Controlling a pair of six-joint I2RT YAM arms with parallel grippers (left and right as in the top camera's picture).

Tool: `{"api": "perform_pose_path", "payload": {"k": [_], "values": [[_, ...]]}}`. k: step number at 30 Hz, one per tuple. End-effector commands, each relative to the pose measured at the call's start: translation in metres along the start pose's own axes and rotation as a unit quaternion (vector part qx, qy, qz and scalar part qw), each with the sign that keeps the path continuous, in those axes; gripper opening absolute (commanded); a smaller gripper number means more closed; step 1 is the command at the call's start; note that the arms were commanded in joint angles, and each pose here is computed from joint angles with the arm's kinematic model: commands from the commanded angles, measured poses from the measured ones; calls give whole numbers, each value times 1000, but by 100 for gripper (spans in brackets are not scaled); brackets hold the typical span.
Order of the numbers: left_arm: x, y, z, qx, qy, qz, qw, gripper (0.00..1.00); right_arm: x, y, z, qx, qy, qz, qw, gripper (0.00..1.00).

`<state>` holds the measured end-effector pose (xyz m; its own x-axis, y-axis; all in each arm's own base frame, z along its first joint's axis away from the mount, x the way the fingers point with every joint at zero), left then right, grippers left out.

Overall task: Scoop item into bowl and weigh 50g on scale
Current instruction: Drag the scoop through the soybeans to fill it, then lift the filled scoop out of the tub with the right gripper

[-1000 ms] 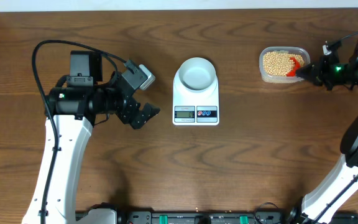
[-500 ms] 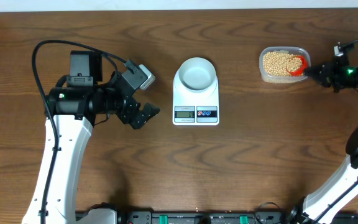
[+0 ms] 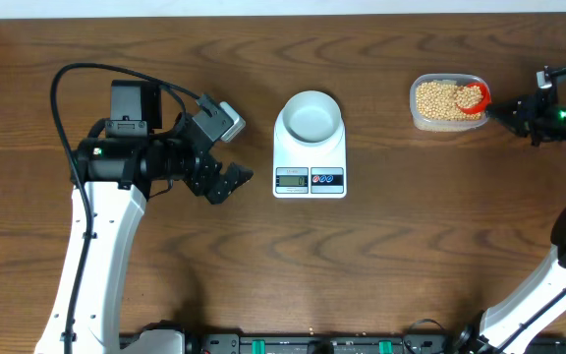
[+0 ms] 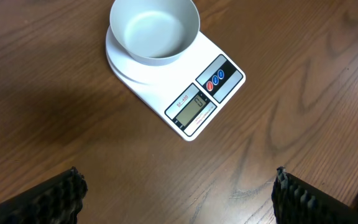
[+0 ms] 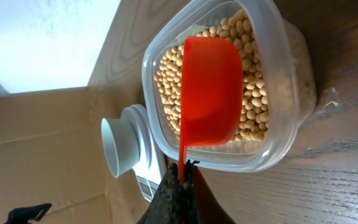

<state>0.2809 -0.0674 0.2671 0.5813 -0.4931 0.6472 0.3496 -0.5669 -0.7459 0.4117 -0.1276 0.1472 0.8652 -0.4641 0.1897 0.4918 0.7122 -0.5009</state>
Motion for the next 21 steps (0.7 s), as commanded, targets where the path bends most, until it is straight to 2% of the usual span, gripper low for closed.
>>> {"api": "perform_pose_path", "payload": {"k": [1, 16, 21], "values": [[7, -9, 0, 12, 6, -11, 1000, 98, -1, -1, 5, 44, -9, -1, 999, 1], [7, -9, 0, 12, 6, -11, 1000, 98, -1, -2, 5, 49, -6, -1, 999, 1], [7, -9, 0, 12, 6, -11, 1000, 98, -1, -3, 12, 84, -6, -3, 996, 1]]}}
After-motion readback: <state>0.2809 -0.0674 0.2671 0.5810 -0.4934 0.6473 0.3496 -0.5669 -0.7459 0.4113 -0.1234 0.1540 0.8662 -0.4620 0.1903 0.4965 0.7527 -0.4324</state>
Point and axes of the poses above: each gripper's point midway between its finger pads, its own y axis out along the fingers, its own z axis along the line the jaws close on, x = y × z, the point moved 7 cm from there along -y, back along the fingers, and after that the axes turned 4 degrees about -y, right-handed, at the moved point
